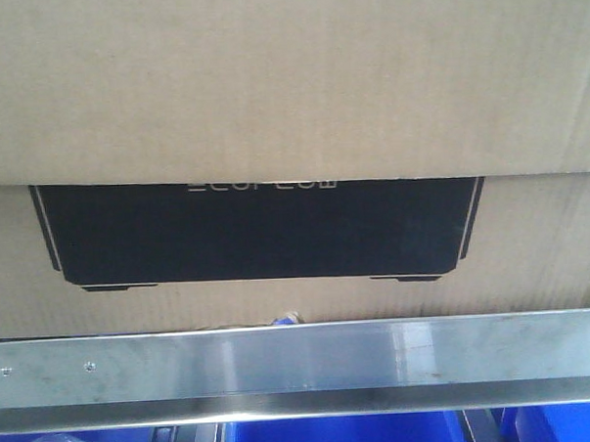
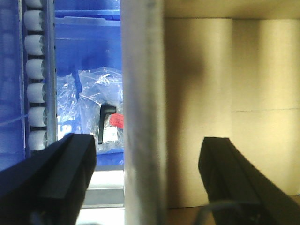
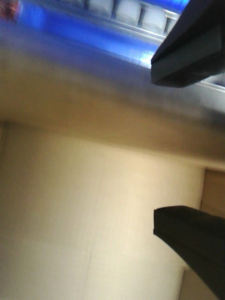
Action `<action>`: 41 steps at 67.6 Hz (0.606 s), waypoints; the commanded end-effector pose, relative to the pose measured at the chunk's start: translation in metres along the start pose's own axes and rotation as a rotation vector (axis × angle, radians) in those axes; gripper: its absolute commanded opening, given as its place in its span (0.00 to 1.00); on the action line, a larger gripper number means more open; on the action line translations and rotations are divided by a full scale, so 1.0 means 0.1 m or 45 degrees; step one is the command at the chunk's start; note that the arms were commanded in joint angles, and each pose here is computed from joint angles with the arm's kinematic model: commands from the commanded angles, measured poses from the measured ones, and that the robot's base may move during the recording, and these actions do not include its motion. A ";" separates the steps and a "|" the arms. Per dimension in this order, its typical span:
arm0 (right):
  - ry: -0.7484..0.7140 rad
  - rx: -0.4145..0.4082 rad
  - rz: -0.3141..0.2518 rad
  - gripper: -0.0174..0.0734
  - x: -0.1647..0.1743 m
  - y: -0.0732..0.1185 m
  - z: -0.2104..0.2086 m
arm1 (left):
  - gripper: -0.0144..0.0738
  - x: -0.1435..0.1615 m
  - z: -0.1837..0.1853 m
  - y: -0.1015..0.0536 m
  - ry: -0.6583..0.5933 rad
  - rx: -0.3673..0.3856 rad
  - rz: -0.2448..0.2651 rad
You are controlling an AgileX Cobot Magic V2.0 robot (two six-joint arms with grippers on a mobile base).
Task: Grab box from left shelf to table start
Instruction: 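Lift the box with both grippers and pull it off the shelf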
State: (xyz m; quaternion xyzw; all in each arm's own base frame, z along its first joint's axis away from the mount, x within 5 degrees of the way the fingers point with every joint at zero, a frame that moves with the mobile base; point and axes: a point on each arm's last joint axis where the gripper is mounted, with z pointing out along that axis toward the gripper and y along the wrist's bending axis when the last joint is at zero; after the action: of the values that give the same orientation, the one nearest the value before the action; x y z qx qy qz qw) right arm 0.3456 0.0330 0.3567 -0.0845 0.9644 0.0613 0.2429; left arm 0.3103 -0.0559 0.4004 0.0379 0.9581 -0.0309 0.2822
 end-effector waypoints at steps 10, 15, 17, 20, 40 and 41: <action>-0.101 0.027 -0.002 0.51 -0.08 -0.02 -0.09 | 0.54 -0.08 -0.07 -0.02 -0.077 0.012 -0.005; -0.095 0.027 -0.001 0.33 -0.08 -0.02 -0.09 | 0.45 -0.07 -0.07 -0.02 -0.065 0.010 -0.005; -0.097 0.027 -0.001 0.26 -0.08 -0.02 -0.09 | 0.41 -0.07 -0.07 -0.02 -0.065 0.010 -0.005; -0.103 0.028 0.000 0.25 -0.09 -0.02 -0.09 | 0.34 -0.07 -0.06 -0.02 -0.064 0.010 -0.004; -0.119 0.029 0.007 0.26 -0.10 -0.02 -0.09 | 0.06 -0.08 -0.06 -0.02 -0.069 0.008 -0.003; -0.119 0.029 0.007 0.26 -0.10 -0.02 -0.09 | 0.06 -0.08 -0.06 -0.02 -0.069 0.008 -0.003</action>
State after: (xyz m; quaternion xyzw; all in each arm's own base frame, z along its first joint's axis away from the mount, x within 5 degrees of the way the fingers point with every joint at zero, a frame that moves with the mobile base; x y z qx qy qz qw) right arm 0.3473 0.0362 0.3566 -0.0808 0.9644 0.0758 0.2403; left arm 0.3202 -0.0548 0.3911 -0.0144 0.9616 -0.0280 0.2726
